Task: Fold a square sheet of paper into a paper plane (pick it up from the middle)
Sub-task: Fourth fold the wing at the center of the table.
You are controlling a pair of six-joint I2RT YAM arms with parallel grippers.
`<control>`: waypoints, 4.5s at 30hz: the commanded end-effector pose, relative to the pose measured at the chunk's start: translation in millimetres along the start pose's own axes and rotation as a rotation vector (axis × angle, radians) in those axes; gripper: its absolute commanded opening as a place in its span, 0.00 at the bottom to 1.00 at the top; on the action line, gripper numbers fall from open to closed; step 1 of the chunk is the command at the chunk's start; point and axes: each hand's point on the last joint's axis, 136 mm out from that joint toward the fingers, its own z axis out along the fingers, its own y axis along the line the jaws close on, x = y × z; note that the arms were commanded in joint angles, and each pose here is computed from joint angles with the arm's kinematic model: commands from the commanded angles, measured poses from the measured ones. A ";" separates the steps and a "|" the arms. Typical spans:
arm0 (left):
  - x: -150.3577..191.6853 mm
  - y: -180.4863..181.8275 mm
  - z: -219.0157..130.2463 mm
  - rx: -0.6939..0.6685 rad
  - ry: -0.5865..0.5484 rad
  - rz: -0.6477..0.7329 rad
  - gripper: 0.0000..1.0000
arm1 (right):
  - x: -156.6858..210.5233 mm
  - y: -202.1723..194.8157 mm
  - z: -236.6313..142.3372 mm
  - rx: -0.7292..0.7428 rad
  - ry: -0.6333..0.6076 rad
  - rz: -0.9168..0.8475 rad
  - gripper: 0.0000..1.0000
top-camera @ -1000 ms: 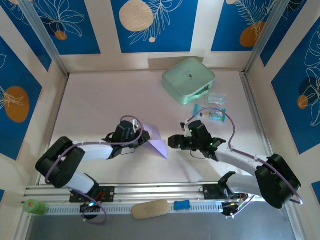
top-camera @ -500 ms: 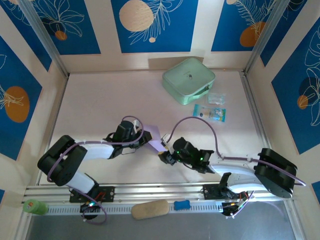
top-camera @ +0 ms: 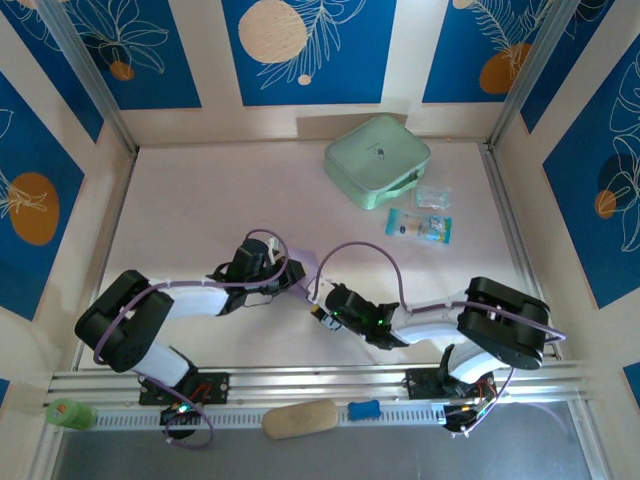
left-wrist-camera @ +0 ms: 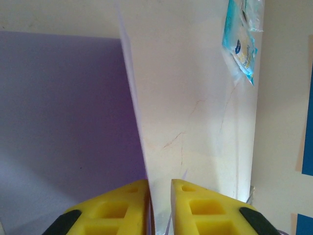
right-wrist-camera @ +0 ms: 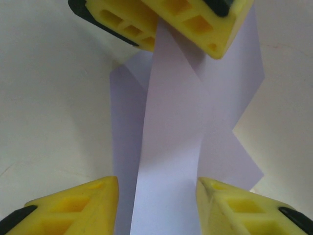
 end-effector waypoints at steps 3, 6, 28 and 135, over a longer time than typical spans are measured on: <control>-0.4 -10.7 0.4 0.016 0.014 0.027 0.16 | -16.8 -4.5 5.4 0.064 -0.048 -0.031 0.40; -0.9 -9.4 0.0 0.011 0.012 0.025 0.16 | -14.6 -3.0 4.2 0.065 -0.043 -0.030 0.36; -0.8 2.4 -1.6 -0.057 0.010 0.023 0.21 | -3.5 -4.4 1.3 0.028 -0.005 0.092 0.15; -9.5 11.4 -43.3 -0.223 -0.077 0.005 0.44 | 16.1 7.6 17.3 -0.276 0.175 0.575 0.06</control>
